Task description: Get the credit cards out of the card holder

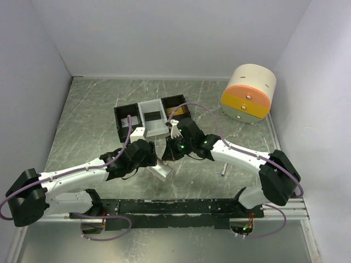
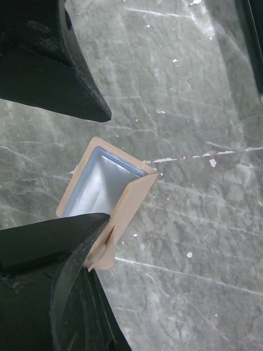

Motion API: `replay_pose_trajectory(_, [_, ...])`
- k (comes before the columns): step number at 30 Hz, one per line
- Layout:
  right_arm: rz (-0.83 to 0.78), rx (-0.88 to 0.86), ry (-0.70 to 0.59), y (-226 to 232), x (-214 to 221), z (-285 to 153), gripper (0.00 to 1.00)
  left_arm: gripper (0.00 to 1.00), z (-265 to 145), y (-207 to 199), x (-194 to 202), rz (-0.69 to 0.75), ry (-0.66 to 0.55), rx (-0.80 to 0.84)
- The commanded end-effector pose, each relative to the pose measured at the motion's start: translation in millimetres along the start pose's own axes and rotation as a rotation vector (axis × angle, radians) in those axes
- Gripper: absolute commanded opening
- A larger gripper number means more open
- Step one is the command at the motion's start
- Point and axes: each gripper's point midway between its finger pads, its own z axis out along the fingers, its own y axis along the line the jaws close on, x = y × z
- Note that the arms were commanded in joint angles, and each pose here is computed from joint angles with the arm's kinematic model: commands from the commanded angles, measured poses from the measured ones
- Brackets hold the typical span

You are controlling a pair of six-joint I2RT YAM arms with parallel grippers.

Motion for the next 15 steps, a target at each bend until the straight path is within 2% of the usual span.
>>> replay_pose_trajectory(1, [0.072,0.009,-0.096,-2.7,-21.7,-3.7,0.0,0.79,-3.5,12.8,1.9,-0.019,-0.013,-0.05])
replay_pose_trajectory(5, [0.268,0.127,-0.105,-55.7,-14.1,-6.9,0.0,0.79,-6.4,8.1,-2.1,-0.023,-0.03,-0.015])
replay_pose_trajectory(9, [0.458,0.194,-0.069,-110.4,17.0,-11.2,0.0,0.78,-6.2,0.7,-1.4,-0.023,-0.028,0.027])
replay_pose_trajectory(15, [0.528,0.24,-0.025,-129.5,54.5,-12.7,0.0,0.76,0.4,-17.6,3.0,0.009,-0.002,0.108])
